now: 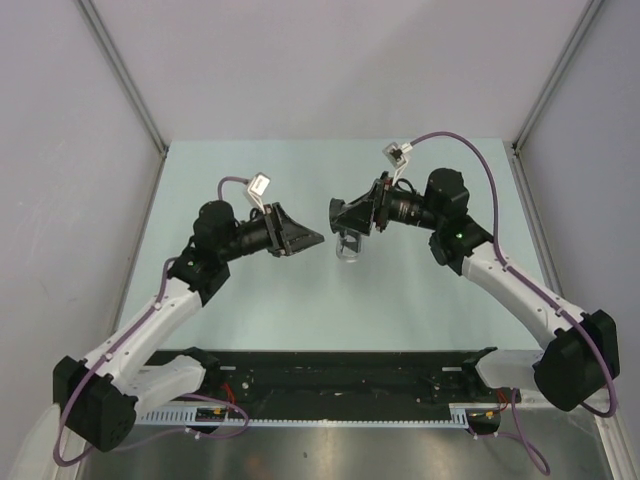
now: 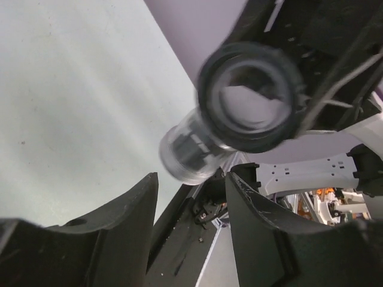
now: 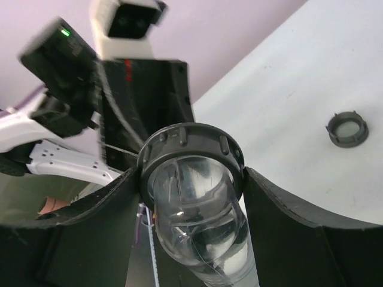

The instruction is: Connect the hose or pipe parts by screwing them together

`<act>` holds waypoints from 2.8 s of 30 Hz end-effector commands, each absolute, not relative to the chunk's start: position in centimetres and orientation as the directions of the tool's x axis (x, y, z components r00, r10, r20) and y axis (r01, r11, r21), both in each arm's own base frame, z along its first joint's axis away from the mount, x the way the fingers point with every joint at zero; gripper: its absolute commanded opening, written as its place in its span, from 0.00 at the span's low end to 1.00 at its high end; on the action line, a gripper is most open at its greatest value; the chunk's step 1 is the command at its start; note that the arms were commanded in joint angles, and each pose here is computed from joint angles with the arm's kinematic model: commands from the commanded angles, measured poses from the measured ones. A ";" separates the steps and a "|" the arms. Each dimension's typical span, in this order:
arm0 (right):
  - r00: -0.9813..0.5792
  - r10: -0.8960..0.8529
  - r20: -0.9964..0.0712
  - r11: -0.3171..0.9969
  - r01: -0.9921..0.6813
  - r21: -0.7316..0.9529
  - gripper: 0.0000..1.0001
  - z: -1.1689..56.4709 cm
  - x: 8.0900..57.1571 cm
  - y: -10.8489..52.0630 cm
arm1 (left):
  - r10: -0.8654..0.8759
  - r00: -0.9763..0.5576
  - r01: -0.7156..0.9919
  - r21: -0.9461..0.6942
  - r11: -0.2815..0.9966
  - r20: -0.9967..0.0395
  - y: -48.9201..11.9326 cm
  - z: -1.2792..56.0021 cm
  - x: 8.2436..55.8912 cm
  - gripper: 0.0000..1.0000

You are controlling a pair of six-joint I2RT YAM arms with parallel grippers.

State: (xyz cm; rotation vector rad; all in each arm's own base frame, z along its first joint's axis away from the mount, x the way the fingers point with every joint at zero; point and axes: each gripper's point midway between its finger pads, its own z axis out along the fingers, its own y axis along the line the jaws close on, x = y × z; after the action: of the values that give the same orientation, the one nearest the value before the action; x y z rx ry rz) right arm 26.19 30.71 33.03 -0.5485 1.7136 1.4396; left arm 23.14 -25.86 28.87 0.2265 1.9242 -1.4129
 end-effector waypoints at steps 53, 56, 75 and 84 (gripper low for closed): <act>-0.276 0.175 -0.945 0.566 -0.757 0.326 0.49 33.2 22.9 22.6 | 0.346 -0.824 0.341 0.096 0.935 -0.449 -16.7 7.8 42.0 0.87; -0.273 0.171 -0.947 0.563 -0.761 0.321 0.49 33.2 22.8 22.6 | 0.358 -0.821 0.353 0.096 0.931 -0.444 -16.6 7.3 42.4 0.88; -0.274 0.179 -0.945 0.573 -0.751 0.326 0.50 33.3 23.0 22.2 | 0.384 -0.820 0.439 -0.035 0.898 -0.424 -16.6 5.5 43.3 0.80; -0.278 0.177 -0.944 0.583 -0.743 0.328 0.50 33.1 23.2 22.0 | 0.388 -0.819 0.453 -0.061 0.889 -0.422 -17.1 5.4 42.9 0.70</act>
State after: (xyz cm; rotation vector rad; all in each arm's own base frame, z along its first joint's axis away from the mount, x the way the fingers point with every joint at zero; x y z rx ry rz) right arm 23.14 22.45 31.88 -0.4932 1.6654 0.9733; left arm 42.28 -16.03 4.07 0.5234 2.7127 -0.1631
